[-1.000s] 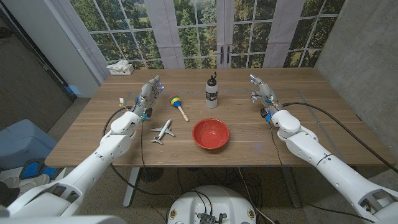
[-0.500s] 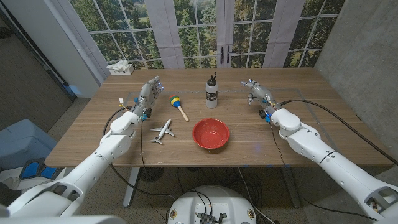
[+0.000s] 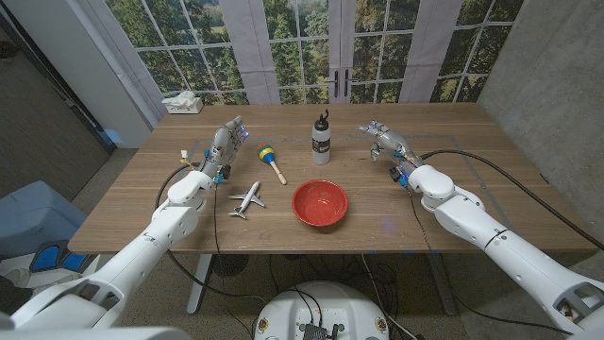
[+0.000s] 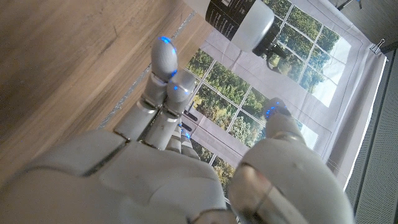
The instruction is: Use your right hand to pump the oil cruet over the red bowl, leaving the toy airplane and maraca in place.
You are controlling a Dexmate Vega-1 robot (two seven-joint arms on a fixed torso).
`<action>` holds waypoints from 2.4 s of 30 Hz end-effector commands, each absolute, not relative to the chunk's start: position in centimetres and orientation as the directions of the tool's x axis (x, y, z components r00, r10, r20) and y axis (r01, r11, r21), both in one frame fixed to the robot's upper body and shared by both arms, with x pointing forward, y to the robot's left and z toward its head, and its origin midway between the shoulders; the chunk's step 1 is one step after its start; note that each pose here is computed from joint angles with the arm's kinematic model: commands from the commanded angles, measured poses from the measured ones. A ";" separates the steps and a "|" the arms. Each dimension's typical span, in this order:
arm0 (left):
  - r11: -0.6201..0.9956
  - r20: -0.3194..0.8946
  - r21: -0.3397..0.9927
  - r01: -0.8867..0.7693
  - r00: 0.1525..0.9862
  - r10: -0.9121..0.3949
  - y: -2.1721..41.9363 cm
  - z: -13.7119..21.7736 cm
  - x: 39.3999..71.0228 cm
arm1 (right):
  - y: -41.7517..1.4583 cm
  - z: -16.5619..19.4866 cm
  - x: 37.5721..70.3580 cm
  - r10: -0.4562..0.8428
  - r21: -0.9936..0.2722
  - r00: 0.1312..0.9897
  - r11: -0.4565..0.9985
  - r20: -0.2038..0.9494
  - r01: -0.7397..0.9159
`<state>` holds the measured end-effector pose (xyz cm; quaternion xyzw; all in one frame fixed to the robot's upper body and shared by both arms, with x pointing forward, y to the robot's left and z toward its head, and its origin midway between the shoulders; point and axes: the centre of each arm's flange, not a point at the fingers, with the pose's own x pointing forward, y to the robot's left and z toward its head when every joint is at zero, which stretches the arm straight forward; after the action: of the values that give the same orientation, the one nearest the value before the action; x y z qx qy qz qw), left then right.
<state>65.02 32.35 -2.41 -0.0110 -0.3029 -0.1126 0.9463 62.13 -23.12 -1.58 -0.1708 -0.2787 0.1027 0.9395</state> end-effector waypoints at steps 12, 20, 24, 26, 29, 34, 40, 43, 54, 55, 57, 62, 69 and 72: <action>0.972 0.579 0.056 0.229 0.785 -0.219 31.6 -2.3 64.7 | -21.2 -2.1 61.8 0.324 -0.401 0.812 0.908 0.486 -0.123; 0.972 0.581 0.054 0.230 0.784 -0.218 31.7 -2.3 64.7 | -20.2 -2.2 62.1 0.337 -0.420 0.812 0.899 0.476 -0.127; 0.971 0.582 0.054 0.231 0.783 -0.219 31.8 -2.3 64.7 | -19.6 -2.3 62.3 0.336 -0.409 0.806 0.903 0.488 -0.129; 0.972 0.584 0.052 0.230 0.782 -0.217 31.8 -2.3 64.7 | -19.4 -2.3 62.5 0.351 -0.403 0.801 0.903 0.485 -0.152; 0.972 0.586 0.052 0.230 0.781 -0.216 31.9 -2.3 64.7 | -18.9 -2.4 62.6 0.345 -0.397 0.799 0.906 0.492 -0.147; 0.972 0.586 0.051 0.231 0.781 -0.216 32.1 -2.3 64.7 | -18.3 -2.4 62.7 0.345 -0.402 0.803 0.904 0.486 -0.146; 0.972 0.586 0.050 0.232 0.781 -0.216 32.2 -2.4 64.7 | -17.5 -2.4 62.9 0.346 -0.395 0.801 0.906 0.488 -0.150; 0.972 0.586 0.048 0.231 0.781 -0.215 32.2 -2.5 64.7 | -17.1 -2.5 63.0 0.351 -0.384 0.797 0.909 0.491 -0.163; 0.973 0.587 0.046 0.228 0.782 -0.211 32.3 -2.5 64.7 | -15.8 -2.6 63.2 0.378 -0.402 0.795 0.897 0.474 -0.186; 0.972 0.586 0.046 0.231 0.781 -0.213 32.3 -2.5 64.7 | -15.6 -2.6 63.3 0.384 -0.399 0.793 0.896 0.473 -0.195; 0.972 0.585 0.048 0.230 0.782 -0.214 32.2 -2.5 64.7 | -15.4 -2.8 63.4 0.383 -0.396 0.793 0.897 0.473 -0.197; 0.972 0.586 0.048 0.229 0.781 -0.213 32.2 -2.4 64.8 | -14.9 -2.8 63.6 0.394 -0.394 0.789 0.895 0.471 -0.211; 0.972 0.587 0.047 0.231 0.781 -0.214 32.2 -2.3 64.8 | -14.2 -2.6 63.9 0.413 -0.409 0.791 0.884 0.452 -0.228; 0.972 0.587 0.044 0.231 0.781 -0.213 32.2 -2.4 64.9 | -13.8 -2.6 64.0 0.421 -0.421 0.790 0.877 0.446 -0.230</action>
<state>64.76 32.23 -2.45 -0.0134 -0.3089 -0.1169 0.9438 63.58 -15.10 -2.69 -0.1657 -0.2804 0.1617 0.9316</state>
